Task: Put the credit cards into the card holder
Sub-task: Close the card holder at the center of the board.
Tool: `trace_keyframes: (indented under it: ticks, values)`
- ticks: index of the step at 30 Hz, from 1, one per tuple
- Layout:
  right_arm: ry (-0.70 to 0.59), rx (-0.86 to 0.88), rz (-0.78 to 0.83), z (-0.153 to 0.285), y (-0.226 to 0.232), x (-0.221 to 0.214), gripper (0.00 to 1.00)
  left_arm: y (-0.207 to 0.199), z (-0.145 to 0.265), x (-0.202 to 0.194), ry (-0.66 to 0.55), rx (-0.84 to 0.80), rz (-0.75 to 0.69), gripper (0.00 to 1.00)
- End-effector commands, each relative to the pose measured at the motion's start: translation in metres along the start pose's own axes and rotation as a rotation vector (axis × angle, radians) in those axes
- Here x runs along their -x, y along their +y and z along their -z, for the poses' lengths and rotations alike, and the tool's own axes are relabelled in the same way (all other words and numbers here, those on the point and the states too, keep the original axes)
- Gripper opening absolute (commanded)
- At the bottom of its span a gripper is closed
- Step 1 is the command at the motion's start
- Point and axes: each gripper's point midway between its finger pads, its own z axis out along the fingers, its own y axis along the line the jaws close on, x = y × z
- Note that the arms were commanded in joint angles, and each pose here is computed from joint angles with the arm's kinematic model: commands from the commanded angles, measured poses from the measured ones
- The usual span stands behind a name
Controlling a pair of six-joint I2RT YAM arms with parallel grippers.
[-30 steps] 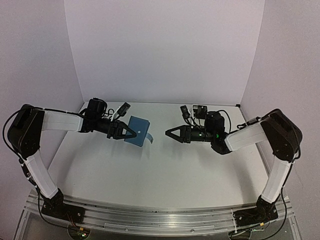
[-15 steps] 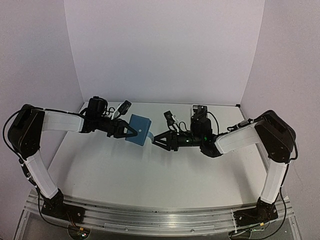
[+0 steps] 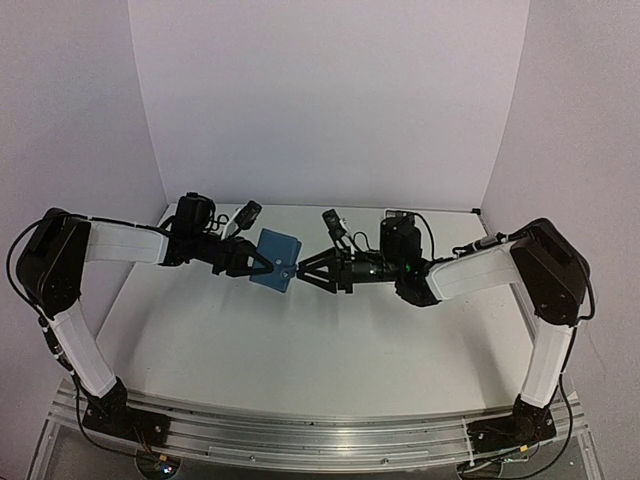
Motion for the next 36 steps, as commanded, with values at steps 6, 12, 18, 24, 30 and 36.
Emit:
trace_keyframes:
  ticks: [6, 12, 18, 24, 30, 36]
  values:
    - [-0.037, 0.094, 0.010, -0.018, 0.013, 0.016, 0.43, -0.006, -0.003, 0.018, -0.006, -0.027, -0.084, 0.00]
    - [-0.071, 0.100, 0.000, -0.022, 0.015, 0.019, 0.44, -0.001, -0.005, 0.018, -0.007, 0.011, -0.054, 0.00]
    - [-0.083, 0.127, -0.002, -0.033, 0.020, 0.019, 0.50, 0.002, -0.006, 0.020, -0.010, 0.037, -0.030, 0.00]
    - [-0.101, 0.147, 0.007, -0.035, 0.024, 0.022, 0.53, 0.003, -0.006, 0.021, -0.012, 0.048, -0.021, 0.00]
    - [-0.102, 0.185, 0.008, -0.033, 0.036, 0.022, 0.55, 0.006, -0.006, 0.021, -0.014, 0.055, -0.005, 0.00]
    - [-0.109, 0.205, -0.007, -0.035, 0.041, 0.025, 0.60, 0.009, -0.003, 0.025, -0.025, 0.070, 0.020, 0.00]
